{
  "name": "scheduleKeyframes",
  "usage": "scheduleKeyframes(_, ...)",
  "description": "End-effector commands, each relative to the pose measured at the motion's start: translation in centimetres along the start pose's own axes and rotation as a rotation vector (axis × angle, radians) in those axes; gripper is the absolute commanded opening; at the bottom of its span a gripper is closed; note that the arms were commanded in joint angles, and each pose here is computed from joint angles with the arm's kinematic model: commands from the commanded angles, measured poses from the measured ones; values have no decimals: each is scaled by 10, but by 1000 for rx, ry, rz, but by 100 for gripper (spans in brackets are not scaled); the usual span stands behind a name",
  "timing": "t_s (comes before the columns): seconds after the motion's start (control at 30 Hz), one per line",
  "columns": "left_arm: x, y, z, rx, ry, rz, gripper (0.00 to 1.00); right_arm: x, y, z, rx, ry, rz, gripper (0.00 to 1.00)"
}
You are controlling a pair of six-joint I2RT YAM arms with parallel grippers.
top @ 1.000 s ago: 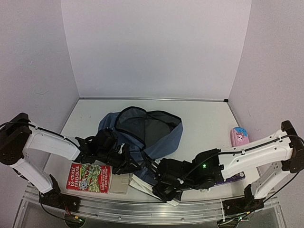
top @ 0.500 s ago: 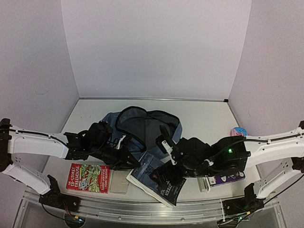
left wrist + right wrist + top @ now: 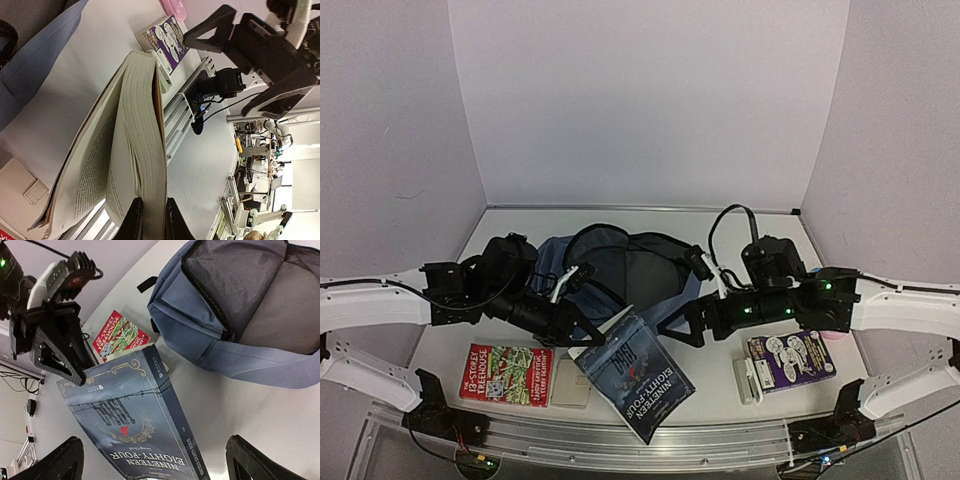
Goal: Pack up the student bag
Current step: Pick up the book from the center of the board.
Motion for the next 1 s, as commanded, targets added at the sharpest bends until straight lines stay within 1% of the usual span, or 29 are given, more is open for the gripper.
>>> scheduleKeyframes(0.0, -54, 24, 32, -97, -194, -146, 0, 16, -11, -18, 73, 46, 207, 98)
scheduleKeyframes(0.17, -60, 26, 32, -96, -212, -177, 0, 4, -34, -38, 122, 29, 252, 98)
scheduleKeyframes(0.37, -66, 30, 33, -107, -235, -203, 0, -9, -59, -56, 184, 18, 265, 95)
scheduleKeyframes(0.43, -66, 30, 33, -108, -238, -204, 0, -9, -65, -58, 202, 20, 279, 93)
scheduleKeyframes(0.47, -65, 29, 33, -110, -240, -205, 0, -6, -67, -59, 212, 20, 299, 90)
scheduleKeyframes(0.5, -65, 28, 33, -112, -242, -205, 0, -3, -69, -59, 220, 18, 318, 85)
scheduleKeyframes(0.57, -63, 27, 33, -113, -244, -201, 0, 3, -72, -57, 228, 13, 351, 72)
scheduleKeyframes(0.7, -60, 25, 37, -115, -259, -171, 0, 14, -70, -49, 213, 5, 393, 33)
scheduleKeyframes(0.8, -52, 24, 42, -126, -267, -108, 1, 21, -60, -41, 179, 8, 408, 7)
scheduleKeyframes(0.83, -46, 25, 44, -127, -265, -68, 16, 23, -55, -38, 163, 9, 411, 2)
scheduleKeyframes(0.87, -39, 26, 44, -115, -254, -24, 43, 25, -52, -36, 151, 8, 411, 0)
scheduleKeyframes(0.9, -34, 30, 48, -117, -258, 21, 63, 26, -48, -34, 145, 7, 411, 0)
scheduleKeyframes(0.93, -30, 34, 51, -115, -263, 62, 80, 28, -45, -33, 140, 5, 411, 0)
scheduleKeyframes(0.97, -29, 39, 54, -117, -277, 91, 89, 28, -42, -33, 143, 3, 407, 0)
Point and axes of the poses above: each gripper's point midway between its finger pads, its own y axis back along the fingers, its own x axis along the line the jaws close on, z = x × y, the point moved 2 cm from there along y, back along the fingers, and after that the axes turned 10 degrees about -y, right-handed, at the moved point
